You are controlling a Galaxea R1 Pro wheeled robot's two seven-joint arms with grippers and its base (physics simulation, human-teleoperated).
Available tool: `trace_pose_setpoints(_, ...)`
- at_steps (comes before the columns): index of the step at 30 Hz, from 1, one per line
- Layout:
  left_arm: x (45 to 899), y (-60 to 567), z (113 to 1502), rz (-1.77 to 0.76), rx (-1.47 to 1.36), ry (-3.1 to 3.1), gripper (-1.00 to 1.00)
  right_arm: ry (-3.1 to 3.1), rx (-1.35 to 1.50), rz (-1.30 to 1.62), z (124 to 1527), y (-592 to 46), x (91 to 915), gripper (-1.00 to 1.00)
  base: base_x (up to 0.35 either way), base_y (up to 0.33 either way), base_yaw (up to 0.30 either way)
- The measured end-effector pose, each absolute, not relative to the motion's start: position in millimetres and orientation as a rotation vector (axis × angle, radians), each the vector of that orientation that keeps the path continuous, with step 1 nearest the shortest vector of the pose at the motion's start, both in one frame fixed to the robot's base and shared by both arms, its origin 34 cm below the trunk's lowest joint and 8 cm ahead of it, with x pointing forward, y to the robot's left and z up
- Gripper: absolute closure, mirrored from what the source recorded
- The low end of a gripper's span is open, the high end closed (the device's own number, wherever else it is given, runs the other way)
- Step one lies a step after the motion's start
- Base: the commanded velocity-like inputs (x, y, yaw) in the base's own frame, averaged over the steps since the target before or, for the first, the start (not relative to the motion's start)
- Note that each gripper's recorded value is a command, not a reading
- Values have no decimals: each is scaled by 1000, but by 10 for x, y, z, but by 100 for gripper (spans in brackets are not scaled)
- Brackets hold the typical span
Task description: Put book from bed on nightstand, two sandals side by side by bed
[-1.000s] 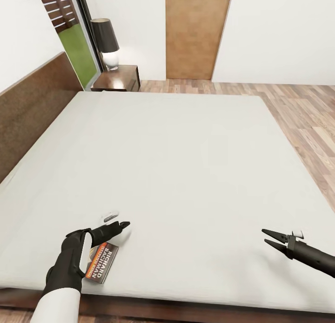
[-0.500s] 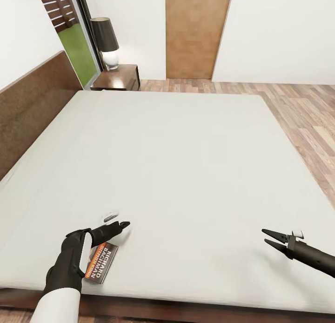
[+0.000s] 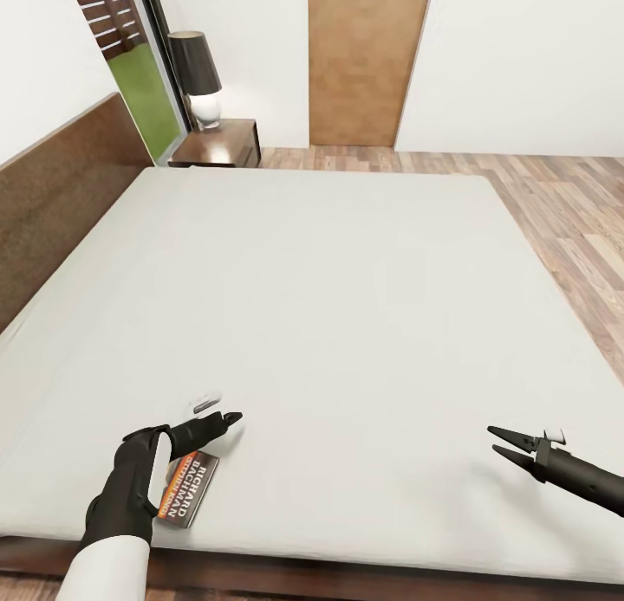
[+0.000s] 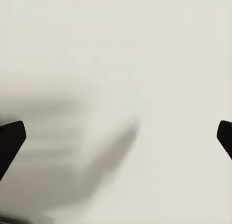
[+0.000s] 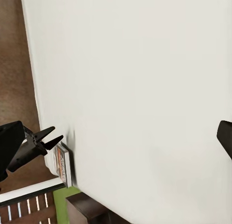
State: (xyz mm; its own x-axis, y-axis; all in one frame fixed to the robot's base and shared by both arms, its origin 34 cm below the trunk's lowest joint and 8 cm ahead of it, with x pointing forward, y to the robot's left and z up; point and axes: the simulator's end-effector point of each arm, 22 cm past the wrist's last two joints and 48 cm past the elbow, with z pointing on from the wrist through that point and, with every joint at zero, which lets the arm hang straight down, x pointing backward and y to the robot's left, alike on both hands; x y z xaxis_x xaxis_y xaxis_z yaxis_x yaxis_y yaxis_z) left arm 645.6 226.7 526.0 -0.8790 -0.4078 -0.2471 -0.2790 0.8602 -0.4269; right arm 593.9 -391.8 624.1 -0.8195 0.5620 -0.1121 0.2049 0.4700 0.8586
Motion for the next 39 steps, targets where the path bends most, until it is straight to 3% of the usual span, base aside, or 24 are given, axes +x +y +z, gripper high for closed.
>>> trace_pose_setpoints(39,6532,2179,5295,-630,-568,2652,-100,2342,643,1293,6208,-3917,5937,-100,0,0,0)
